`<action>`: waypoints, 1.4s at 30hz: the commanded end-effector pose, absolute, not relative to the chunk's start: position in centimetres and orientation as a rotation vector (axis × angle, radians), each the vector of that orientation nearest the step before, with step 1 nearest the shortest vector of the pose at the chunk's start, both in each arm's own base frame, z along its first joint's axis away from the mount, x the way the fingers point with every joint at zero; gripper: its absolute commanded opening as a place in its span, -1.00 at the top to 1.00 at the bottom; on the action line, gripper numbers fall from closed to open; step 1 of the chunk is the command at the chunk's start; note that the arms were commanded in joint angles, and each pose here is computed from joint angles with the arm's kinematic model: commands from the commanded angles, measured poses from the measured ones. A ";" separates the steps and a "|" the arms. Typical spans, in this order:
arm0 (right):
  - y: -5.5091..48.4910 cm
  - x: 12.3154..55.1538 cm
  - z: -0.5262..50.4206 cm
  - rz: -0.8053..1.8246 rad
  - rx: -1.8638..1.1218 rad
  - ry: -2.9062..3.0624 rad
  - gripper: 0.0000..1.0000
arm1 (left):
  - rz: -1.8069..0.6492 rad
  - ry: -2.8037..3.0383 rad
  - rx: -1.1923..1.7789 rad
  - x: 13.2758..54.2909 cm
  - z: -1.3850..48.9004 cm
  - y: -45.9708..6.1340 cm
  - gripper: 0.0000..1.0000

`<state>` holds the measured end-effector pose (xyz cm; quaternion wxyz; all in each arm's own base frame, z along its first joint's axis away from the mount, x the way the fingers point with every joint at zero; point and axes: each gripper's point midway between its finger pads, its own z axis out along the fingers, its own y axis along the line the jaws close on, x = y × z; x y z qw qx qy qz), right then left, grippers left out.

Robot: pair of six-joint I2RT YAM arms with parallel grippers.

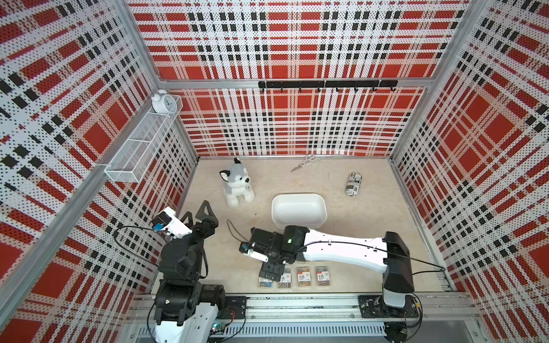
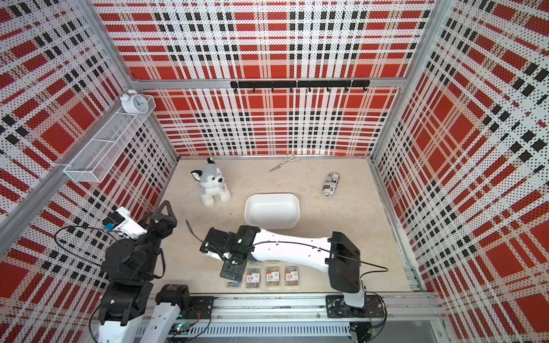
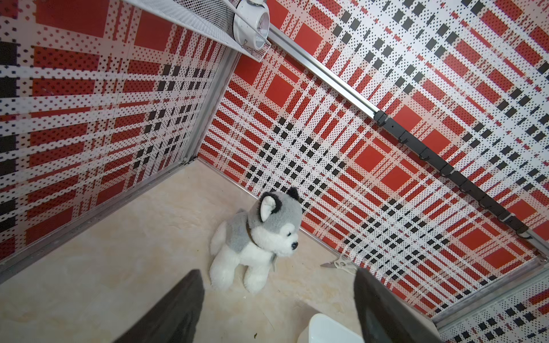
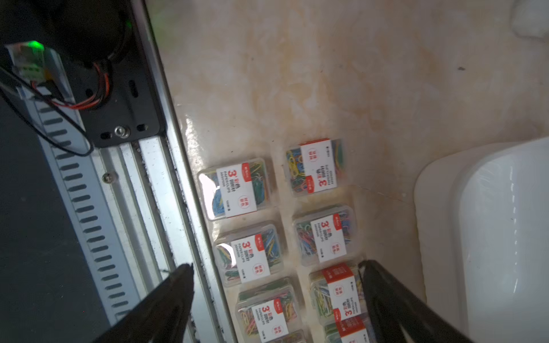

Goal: Take the paper clips out of the storage box
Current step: Reset both arms

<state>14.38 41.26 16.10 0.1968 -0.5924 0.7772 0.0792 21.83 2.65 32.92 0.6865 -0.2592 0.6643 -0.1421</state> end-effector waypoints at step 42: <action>-2.0 32.8 18.9 -0.296 0.255 1.470 -1.00 | -0.072 1.158 -0.791 23.7 20.8 8.8 -0.97</action>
